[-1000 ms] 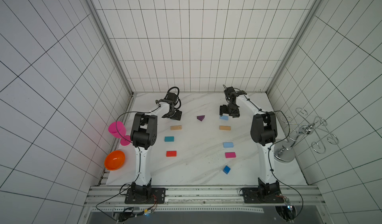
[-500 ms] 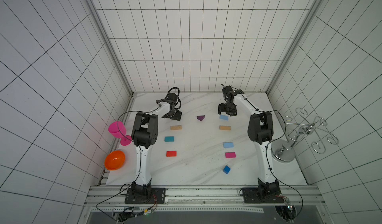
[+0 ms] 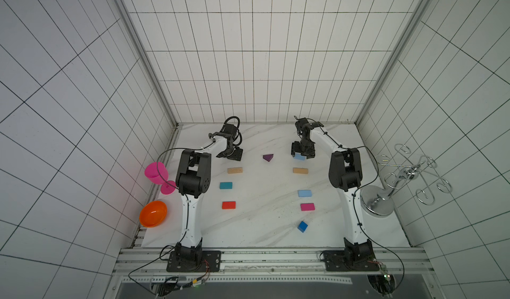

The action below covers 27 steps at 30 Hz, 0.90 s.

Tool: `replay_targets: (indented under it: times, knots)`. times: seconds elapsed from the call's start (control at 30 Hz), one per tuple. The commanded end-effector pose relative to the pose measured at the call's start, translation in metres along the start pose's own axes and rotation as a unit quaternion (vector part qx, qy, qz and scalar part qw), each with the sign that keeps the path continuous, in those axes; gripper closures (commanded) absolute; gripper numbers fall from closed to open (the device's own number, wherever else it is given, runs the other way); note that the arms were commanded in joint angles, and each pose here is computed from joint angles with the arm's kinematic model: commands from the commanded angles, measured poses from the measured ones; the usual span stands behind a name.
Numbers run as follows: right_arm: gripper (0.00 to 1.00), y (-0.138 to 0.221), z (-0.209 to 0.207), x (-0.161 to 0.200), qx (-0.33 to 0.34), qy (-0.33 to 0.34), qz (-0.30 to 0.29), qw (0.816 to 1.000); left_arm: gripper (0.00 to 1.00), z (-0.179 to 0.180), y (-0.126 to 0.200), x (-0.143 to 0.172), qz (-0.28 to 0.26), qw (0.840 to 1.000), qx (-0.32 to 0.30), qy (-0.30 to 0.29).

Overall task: Assemble a heart with building blocks
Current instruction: Pick up the building block from the center of the board.

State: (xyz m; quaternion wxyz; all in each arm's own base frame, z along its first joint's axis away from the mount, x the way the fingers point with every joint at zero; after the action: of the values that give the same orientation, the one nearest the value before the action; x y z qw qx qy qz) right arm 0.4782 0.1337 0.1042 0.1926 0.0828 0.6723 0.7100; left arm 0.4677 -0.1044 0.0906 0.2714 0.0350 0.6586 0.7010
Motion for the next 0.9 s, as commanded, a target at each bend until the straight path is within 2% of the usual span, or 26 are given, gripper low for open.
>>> replay_targets:
  times: [0.0,0.1,0.3,0.53,0.87]
  knots:
    - [0.27,-0.007,0.0,0.004,0.015,-0.002,0.013,1.0,0.11,0.001,-0.012,0.002,0.015,1.0,-0.004,-0.008]
    - [0.32,-0.007,0.001,0.006,0.014,-0.004,0.018,1.0,0.13,0.002,-0.012,0.001,0.017,1.0,-0.004,-0.008]
    - [0.33,-0.005,0.0,0.007,0.015,-0.004,0.018,1.0,0.14,0.002,-0.009,0.006,0.022,1.0,-0.007,-0.01]
    - [0.4,-0.007,0.0,0.008,0.018,-0.004,0.022,1.0,0.19,-0.002,-0.009,0.014,0.033,0.999,-0.003,-0.008]
    - [0.34,-0.008,-0.004,0.014,0.026,-0.002,0.031,0.999,0.17,-0.001,-0.007,0.017,0.033,0.999,-0.007,-0.006]
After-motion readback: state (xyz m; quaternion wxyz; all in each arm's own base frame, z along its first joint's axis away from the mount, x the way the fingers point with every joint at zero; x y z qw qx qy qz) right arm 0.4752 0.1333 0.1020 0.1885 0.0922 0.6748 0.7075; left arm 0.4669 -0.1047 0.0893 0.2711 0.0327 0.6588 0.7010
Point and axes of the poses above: each gripper's point midway between its finger pads, its own y axis back along the fingers, its own z axis along the line the jaws close on, x = y × z, the point moved 7 cm from there along y, back along the fingers, and after that the axes turned 15 degrees about -y, right-handed, at the moved point
